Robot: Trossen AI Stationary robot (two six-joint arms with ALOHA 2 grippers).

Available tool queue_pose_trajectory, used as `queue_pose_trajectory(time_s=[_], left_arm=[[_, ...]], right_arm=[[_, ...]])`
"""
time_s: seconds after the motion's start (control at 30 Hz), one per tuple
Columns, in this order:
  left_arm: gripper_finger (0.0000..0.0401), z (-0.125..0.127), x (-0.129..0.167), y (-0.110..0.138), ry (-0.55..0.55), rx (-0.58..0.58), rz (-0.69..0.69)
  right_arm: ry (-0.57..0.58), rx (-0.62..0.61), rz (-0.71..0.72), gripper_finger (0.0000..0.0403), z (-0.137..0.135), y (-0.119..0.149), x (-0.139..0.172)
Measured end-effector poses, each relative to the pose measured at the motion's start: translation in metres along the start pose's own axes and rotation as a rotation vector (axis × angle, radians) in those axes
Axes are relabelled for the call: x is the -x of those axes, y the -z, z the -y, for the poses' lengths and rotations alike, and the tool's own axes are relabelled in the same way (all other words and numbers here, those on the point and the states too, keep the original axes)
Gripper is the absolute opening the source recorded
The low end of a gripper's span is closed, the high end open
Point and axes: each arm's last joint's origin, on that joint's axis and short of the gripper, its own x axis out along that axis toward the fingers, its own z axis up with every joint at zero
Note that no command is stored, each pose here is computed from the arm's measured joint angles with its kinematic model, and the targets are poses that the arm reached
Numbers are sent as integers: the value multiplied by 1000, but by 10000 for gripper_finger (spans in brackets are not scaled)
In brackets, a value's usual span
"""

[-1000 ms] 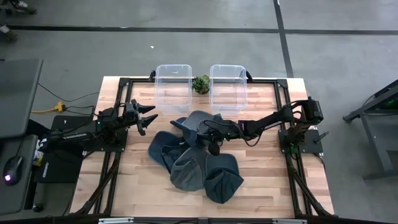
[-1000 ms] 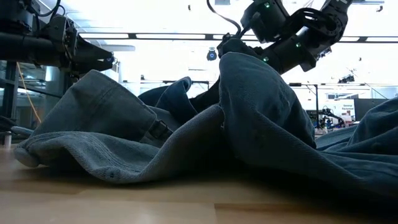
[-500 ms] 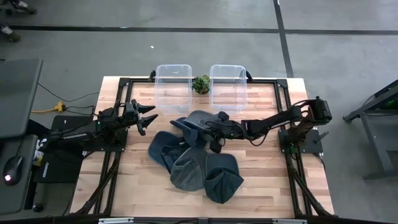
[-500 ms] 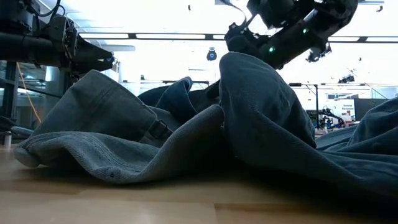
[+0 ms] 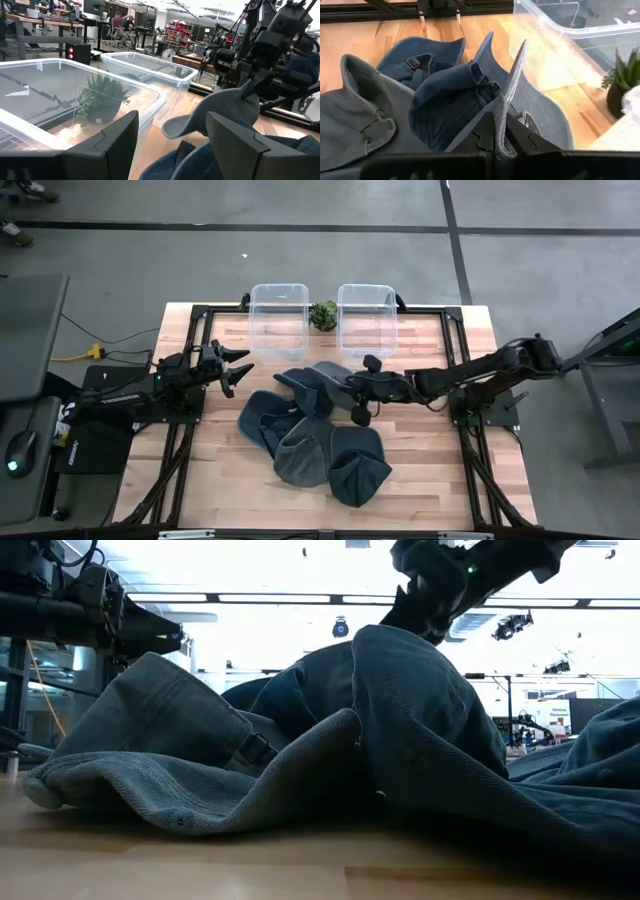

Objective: Pick & Place hat
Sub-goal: Put the top gray cap into the left transparent bin

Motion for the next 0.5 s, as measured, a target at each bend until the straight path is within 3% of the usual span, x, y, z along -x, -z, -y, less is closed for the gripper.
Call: queue_pose_trajectory(time_s=[0.5], left_arm=[[232, 0, 0, 0, 0, 0, 0]], right_arm=[[-7, 54, -8, 7, 3, -3, 10]])
